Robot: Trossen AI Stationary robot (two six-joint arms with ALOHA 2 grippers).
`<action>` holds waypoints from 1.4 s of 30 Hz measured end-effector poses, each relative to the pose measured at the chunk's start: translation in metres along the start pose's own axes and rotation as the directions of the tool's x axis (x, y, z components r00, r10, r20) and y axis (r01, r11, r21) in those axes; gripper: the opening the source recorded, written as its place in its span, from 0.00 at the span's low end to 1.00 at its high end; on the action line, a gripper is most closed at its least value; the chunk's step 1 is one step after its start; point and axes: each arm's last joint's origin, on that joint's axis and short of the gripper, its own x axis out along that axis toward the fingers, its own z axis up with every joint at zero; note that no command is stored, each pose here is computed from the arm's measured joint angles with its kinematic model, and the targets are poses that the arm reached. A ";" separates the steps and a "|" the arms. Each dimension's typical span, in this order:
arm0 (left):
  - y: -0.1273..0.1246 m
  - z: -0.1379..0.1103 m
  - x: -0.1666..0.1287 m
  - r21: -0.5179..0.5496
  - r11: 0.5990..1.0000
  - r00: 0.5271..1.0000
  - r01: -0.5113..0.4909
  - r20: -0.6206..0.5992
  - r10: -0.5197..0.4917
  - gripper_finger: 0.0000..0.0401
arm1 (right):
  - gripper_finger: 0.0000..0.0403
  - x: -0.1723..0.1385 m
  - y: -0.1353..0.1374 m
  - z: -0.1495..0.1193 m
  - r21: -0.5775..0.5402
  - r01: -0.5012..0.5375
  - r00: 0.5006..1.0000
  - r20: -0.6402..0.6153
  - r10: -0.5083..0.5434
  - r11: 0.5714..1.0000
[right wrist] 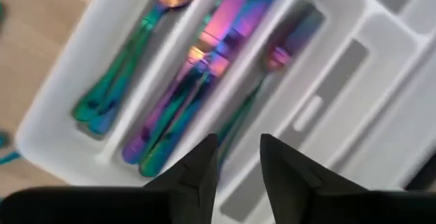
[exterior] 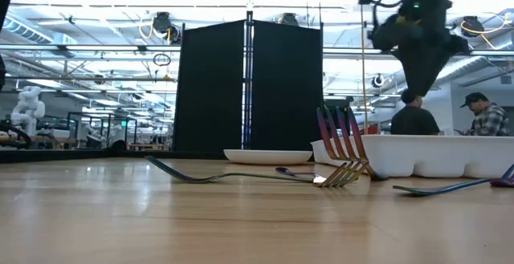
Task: Sort silverware
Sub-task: Adjust the purple fork on the white silverware tray
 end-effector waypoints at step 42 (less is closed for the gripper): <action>-0.002 0.003 0.022 -0.117 0.992 0.999 0.042 0.030 -0.039 0.16 | 0.01 0.083 -0.037 -0.001 0.032 -0.067 0.995 -0.077 0.070 0.997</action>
